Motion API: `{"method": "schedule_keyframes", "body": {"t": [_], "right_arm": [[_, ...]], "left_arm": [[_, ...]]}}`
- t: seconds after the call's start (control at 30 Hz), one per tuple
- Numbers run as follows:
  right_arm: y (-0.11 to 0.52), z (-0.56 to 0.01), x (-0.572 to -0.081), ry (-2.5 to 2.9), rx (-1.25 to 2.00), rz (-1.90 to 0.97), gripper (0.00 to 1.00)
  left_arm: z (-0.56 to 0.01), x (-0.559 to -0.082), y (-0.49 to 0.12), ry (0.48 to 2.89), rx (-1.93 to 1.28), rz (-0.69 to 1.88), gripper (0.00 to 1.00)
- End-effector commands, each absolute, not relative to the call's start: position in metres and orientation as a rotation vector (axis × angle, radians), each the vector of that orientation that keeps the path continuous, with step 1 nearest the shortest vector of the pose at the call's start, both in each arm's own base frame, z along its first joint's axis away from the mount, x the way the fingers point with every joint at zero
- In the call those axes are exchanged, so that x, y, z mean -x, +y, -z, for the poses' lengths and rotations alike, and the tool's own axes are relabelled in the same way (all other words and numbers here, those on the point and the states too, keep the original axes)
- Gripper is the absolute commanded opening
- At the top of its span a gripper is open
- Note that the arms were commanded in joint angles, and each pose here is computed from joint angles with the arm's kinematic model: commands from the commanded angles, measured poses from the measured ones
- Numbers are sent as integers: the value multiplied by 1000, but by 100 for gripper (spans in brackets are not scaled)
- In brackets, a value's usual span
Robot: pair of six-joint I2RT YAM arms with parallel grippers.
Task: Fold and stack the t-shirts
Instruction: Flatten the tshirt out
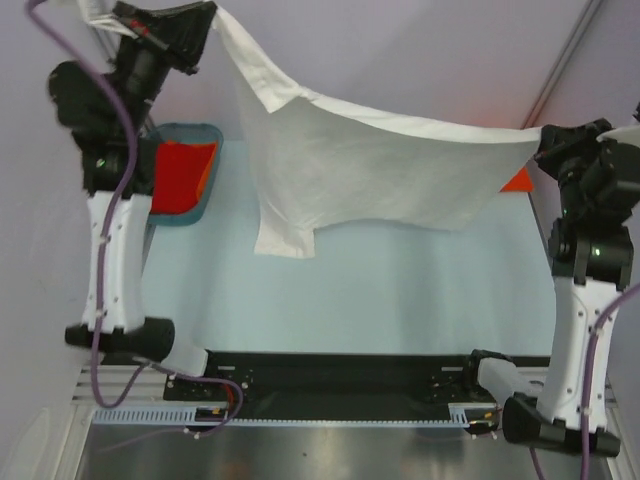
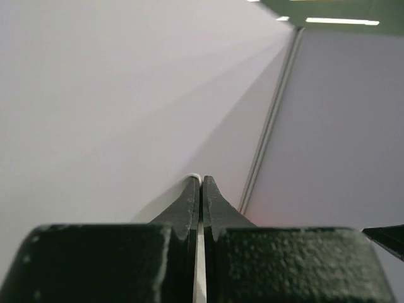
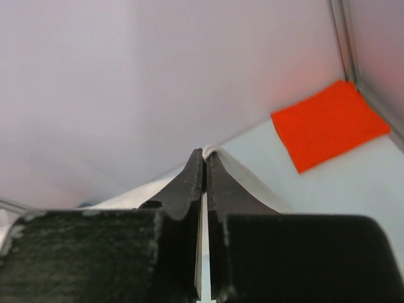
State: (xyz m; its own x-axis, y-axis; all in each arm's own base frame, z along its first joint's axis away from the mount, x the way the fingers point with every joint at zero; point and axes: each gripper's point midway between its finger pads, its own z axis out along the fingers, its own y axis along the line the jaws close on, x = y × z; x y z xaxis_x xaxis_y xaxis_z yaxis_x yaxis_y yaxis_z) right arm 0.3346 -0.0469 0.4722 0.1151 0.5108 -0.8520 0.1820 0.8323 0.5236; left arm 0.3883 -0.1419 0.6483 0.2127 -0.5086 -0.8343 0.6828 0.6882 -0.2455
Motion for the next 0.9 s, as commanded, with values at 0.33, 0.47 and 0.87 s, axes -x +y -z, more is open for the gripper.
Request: {"method": "schedule_keyframes", "body": {"t": [0.33, 0.47, 0.87], "right_arm": [[-19, -600, -155, 1024, -391, -227, 0], [-24, -609, -157, 1011, -392, -203, 0], [-52, -423, -320, 1445, -562, -94, 0]], "left_arm": [[-759, -100, -83, 582, -235, 595, 0], [-765, -105, -80, 571, -218, 580, 0], [-571, -417, -124, 1187, -189, 609, 1]]}}
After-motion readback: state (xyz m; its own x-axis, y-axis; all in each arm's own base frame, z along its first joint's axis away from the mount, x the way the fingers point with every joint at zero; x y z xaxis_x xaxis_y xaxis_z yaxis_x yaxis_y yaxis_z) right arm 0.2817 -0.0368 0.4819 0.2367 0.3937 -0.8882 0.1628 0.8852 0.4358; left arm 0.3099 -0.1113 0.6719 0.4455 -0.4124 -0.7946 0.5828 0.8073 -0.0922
